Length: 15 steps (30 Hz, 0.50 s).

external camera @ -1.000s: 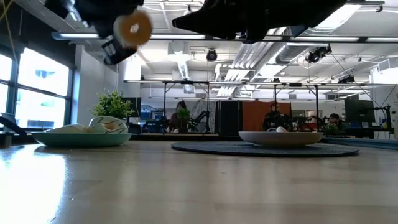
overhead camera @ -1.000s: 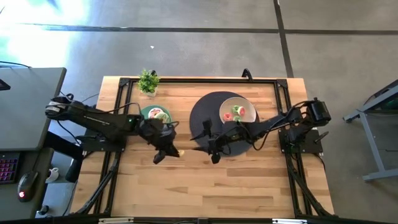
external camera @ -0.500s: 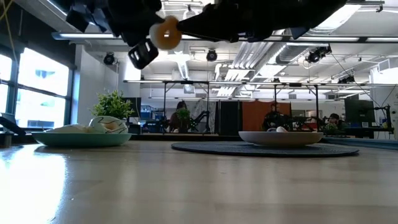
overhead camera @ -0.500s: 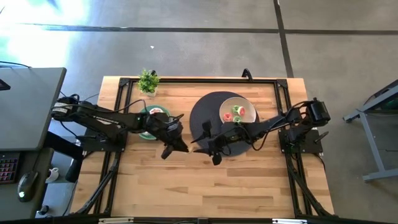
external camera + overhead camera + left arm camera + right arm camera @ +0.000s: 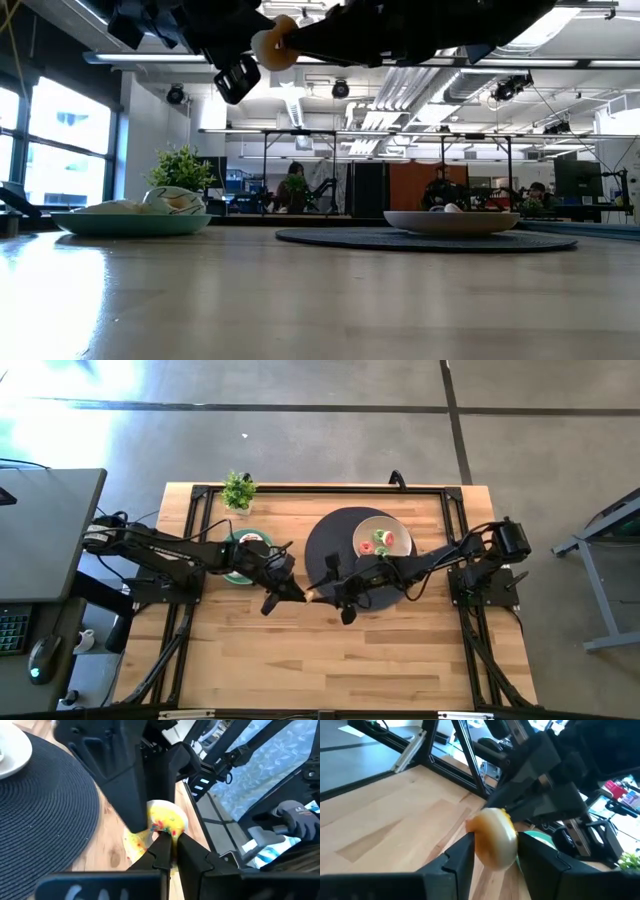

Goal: Pick & Place donuts
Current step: Put the yellow donut into the white plate

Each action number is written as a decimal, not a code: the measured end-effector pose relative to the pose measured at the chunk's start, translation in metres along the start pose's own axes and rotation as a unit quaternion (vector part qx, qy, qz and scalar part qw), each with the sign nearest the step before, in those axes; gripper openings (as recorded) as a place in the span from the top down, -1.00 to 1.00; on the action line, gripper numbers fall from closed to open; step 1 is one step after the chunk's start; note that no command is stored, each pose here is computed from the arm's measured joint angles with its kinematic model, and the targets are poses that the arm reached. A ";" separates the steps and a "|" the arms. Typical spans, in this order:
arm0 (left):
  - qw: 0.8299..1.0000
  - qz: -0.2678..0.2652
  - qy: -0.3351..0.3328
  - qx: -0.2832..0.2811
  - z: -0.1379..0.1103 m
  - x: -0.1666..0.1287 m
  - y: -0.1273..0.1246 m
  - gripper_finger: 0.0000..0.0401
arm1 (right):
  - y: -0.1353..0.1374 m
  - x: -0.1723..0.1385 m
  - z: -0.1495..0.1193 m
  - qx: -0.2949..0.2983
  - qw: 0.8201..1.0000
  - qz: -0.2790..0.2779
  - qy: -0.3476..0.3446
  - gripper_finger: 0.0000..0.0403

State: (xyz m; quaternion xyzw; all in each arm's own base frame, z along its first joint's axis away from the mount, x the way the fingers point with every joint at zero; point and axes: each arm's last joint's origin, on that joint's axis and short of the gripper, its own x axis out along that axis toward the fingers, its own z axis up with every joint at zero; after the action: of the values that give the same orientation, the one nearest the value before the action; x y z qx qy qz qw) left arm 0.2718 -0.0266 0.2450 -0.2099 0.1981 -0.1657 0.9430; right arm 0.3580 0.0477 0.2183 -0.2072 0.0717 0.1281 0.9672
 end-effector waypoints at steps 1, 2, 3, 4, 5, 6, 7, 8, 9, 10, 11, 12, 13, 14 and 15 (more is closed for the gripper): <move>1.000 0.001 -0.001 0.000 0.000 0.000 0.001 0.90 | 0.000 0.000 0.000 0.000 1.000 0.004 -0.003 0.31; 1.000 0.003 -0.002 -0.001 0.000 0.000 0.001 0.88 | 0.000 0.000 0.001 0.000 1.000 0.007 -0.005 0.33; 1.000 0.009 -0.004 -0.001 0.001 0.000 0.001 0.86 | 0.000 0.000 0.001 0.000 1.000 0.007 -0.006 0.35; 1.000 0.016 -0.007 -0.001 0.001 0.000 0.002 0.85 | 0.000 0.000 0.001 0.000 1.000 0.007 -0.006 0.38; 1.000 0.023 -0.010 -0.001 0.001 0.000 0.002 0.83 | 0.000 0.000 0.000 0.000 1.000 0.006 -0.004 0.41; 1.000 0.025 -0.010 -0.001 0.001 0.000 0.002 0.82 | 0.000 0.000 0.000 0.000 1.000 0.003 -0.001 0.45; 1.000 0.027 -0.010 -0.001 0.001 0.000 0.002 0.81 | 0.000 0.000 0.000 0.000 1.000 0.001 0.001 0.49; 1.000 0.029 -0.010 -0.002 0.001 0.000 0.003 0.80 | 0.000 0.000 0.000 0.000 1.000 -0.001 0.002 0.54; 1.000 0.030 -0.009 -0.002 0.000 0.000 0.003 0.79 | 0.000 0.000 -0.001 0.000 1.000 -0.004 0.005 0.59; 0.999 0.032 -0.009 -0.002 0.000 0.000 0.003 0.77 | 0.000 0.000 -0.001 0.000 1.000 -0.004 0.007 0.64; 0.999 0.033 -0.009 -0.002 0.000 0.000 0.003 0.76 | 0.000 0.000 -0.001 0.000 1.000 -0.004 0.008 0.69; 0.999 0.035 -0.009 -0.003 0.000 0.000 0.003 0.74 | 0.000 0.000 -0.001 0.001 1.000 -0.004 0.010 0.74; 0.999 0.036 -0.008 -0.003 0.000 0.000 0.003 0.72 | 0.000 0.000 -0.002 0.001 1.000 -0.004 0.014 0.79; 0.999 0.038 -0.008 -0.003 0.000 0.000 0.003 0.70 | 0.000 0.000 -0.002 0.001 1.000 -0.004 0.017 0.84; 0.999 0.041 -0.009 -0.003 0.000 0.000 0.004 0.68 | 0.001 0.000 -0.003 0.002 1.000 -0.002 0.020 0.88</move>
State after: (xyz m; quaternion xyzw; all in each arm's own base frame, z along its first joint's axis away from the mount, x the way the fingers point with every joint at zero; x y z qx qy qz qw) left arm 0.2721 -0.0235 0.2431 -0.2061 0.1988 -0.1248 0.9500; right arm 0.3574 0.0469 0.2155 -0.2084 0.0907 0.1214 0.9662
